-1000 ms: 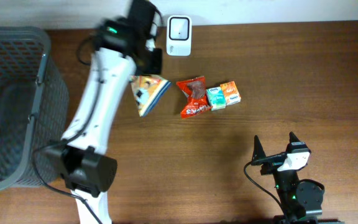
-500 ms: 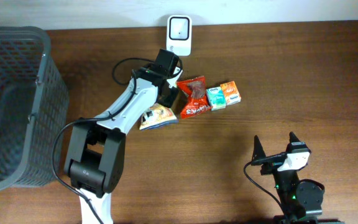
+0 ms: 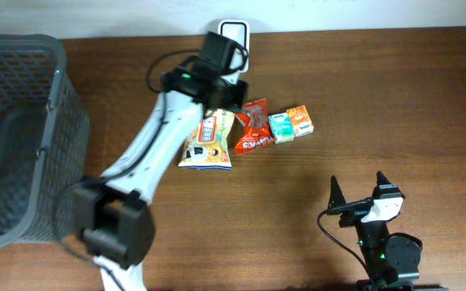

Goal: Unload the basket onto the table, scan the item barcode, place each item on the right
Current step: 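Place the wipes pack left of the red bag and hold the left arm above it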

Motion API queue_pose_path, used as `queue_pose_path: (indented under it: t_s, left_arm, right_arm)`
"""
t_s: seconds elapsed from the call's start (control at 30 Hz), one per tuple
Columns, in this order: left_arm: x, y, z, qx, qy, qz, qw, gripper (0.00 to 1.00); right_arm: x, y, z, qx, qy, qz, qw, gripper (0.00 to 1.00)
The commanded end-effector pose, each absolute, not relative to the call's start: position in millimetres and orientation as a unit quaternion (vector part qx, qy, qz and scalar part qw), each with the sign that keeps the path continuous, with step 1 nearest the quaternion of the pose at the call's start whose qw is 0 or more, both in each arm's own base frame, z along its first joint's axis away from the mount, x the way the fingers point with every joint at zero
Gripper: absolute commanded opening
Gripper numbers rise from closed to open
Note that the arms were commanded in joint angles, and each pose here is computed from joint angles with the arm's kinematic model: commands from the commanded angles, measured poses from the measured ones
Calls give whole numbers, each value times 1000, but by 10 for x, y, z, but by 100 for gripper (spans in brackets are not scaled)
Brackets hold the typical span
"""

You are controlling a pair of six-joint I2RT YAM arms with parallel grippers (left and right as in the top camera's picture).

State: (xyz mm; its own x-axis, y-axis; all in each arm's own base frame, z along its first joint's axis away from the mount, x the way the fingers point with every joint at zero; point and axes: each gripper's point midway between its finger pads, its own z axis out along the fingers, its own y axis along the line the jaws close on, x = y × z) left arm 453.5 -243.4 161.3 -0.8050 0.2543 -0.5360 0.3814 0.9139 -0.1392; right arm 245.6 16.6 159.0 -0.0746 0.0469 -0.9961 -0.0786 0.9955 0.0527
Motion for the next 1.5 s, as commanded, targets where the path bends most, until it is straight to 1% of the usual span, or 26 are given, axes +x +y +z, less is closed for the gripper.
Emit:
queue_pose_path:
  t_s: [0.0,0.1,0.13,0.17,0.2,0.23,0.3,0.33,0.37,0.5,0.57,0.6,0.63,0.67,0.73,0.83,0.87,0.9,0.93,0.97,1.13,1.2,1.27,1.37,1.43,1.47]
  left_arm:
    - [4398,-2699,819,169,960,-126,183,0]
    - [4387,-2702,271,170,969,-105,144,0]
    - [4432,-2583,154,164,973,-69,146,0]
    - [4514,-2390,143,154,975,-13,160,0]
    - [4603,-2242,306,145,972,33,180,0]
    - [4697,-2265,654,141,969,32,202,0]
    - [4748,-2554,1310,149,959,-49,237,0]
    - [4708,-2736,1532,161,951,-103,243,0]
    - [4630,-2917,1613,176,943,-154,236,0]
    - [4516,-2946,1033,180,958,-143,169,0]
    - [4451,-2905,515,178,969,-123,116,0]
    - [4470,-2795,314,173,975,-87,107,0]
    - [4539,-2556,167,165,980,-14,112,0]
    - [4585,-2412,147,161,979,29,119,0]
    - [4657,-2320,243,157,977,59,133,0]
    - [4775,-2412,958,153,974,41,164,0]
    - [4803,-2512,1222,154,971,12,181,0]
    - [4806,-2580,1289,156,970,-7,185,0]
    - [4794,-2571,1239,156,971,-4,179,0]
    - [4734,-2537,1079,159,975,4,156,0]
    - [4351,-2585,52,167,984,37,41,0]
    - [4218,-2748,-76,176,984,7,17,0]
    - [4238,-2853,34,183,983,-1,30,0]
    - [4388,-2892,749,177,981,-21,75,0]
    - [4474,-2804,1160,170,979,-9,115,16]
    - [4624,-2606,1439,158,972,45,168,53]
  right_arm:
    - [2454,175,1568,-10,733,49,679,98]
    - [2454,175,1568,-10,733,49,679,98]
    - [2454,176,1568,-11,733,49,679,98]
    - [2454,176,1568,-11,733,49,679,98]
    - [2454,176,1568,-11,733,49,679,98]
    - [2454,175,1568,-10,733,49,679,98]
    - [2454,176,1569,-11,732,49,679,98]
    - [2454,176,1568,-11,733,49,679,98]
    - [2454,175,1568,-10,733,49,679,98]
    - [2454,175,1568,-10,733,49,679,98]
    - [2454,176,1568,-11,733,49,679,98]
    - [2454,175,1568,-10,733,49,679,98]
    - [2454,176,1568,-11,733,49,679,98]
    - [2454,175,1568,-10,733,49,679,99]
    - [2454,176,1568,-11,733,49,679,98]
    - [2454,176,1568,-11,733,49,679,98]
    - [2454,176,1568,-11,733,49,679,98]
    - [2454,176,1568,-11,733,49,679,98]
    - [2454,175,1568,-10,733,49,679,98]
    - [2454,176,1568,-11,733,49,679,98]
    - [2454,176,1568,-11,733,49,679,98]
    - [2454,175,1568,-10,733,49,679,98]
    - [2454,175,1568,-10,733,49,679,98]
    - [2454,176,1568,-11,733,49,679,98]
    - [2454,176,1568,-11,733,49,679,98]
    - [2454,175,1568,-10,733,49,679,98]
